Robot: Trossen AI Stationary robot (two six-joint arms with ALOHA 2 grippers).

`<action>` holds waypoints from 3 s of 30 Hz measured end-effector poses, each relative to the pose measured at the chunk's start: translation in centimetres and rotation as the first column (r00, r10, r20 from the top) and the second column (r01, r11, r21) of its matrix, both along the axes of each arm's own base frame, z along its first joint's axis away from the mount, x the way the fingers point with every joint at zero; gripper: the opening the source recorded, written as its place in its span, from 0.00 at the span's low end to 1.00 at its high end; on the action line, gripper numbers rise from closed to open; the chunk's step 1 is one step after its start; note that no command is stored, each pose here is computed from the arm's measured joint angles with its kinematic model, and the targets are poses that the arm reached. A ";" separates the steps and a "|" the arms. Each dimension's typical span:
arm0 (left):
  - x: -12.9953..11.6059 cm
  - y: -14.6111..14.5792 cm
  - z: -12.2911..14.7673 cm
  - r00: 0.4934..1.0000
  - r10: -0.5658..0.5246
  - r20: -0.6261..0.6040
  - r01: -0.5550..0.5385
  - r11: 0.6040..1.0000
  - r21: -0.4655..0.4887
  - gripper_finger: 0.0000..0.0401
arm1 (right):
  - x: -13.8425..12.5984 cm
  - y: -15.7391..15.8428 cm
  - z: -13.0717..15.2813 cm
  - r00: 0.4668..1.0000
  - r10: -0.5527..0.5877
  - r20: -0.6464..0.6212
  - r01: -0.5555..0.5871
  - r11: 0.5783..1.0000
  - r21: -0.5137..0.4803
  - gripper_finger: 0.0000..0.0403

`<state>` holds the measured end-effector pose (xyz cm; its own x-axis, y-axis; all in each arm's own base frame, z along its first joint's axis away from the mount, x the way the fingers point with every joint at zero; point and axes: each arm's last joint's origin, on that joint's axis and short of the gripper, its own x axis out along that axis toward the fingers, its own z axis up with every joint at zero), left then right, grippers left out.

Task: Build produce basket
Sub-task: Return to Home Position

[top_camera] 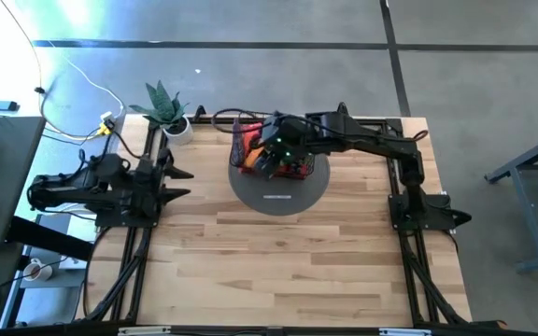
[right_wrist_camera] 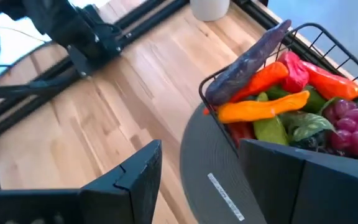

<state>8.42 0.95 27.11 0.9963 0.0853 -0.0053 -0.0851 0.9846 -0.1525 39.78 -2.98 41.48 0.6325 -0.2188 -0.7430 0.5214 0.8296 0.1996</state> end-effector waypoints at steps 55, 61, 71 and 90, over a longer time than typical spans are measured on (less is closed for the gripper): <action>1.7 0.4 -10.9 0.995 0.075 -0.060 -0.078 0.995 -0.056 0.50 | -32.7 1.4 1.2 0.882 0.007 0.471 0.191 0.908 -0.372 0.49; 1.7 0.4 -10.9 0.995 0.075 -0.060 -0.078 0.995 -0.055 0.50 | -32.6 1.5 -5.3 0.842 0.009 0.540 0.194 0.928 -0.318 0.49; 1.7 0.4 -10.9 0.995 0.075 -0.060 -0.078 0.995 -0.056 0.50 | -30.8 1.7 -15.5 0.803 -0.011 0.595 0.160 0.967 -0.198 0.49; 1.7 0.4 -10.9 0.995 0.075 -0.059 -0.078 0.995 -0.056 0.50 | -30.6 2.1 -23.5 0.680 0.019 0.733 0.060 0.995 -0.081 0.49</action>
<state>10.16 1.36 16.19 0.9848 0.1592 -0.0691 -0.1701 0.9646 -0.2017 9.15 -0.93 17.94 0.9599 -0.2795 -0.0208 0.2587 0.8549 0.4498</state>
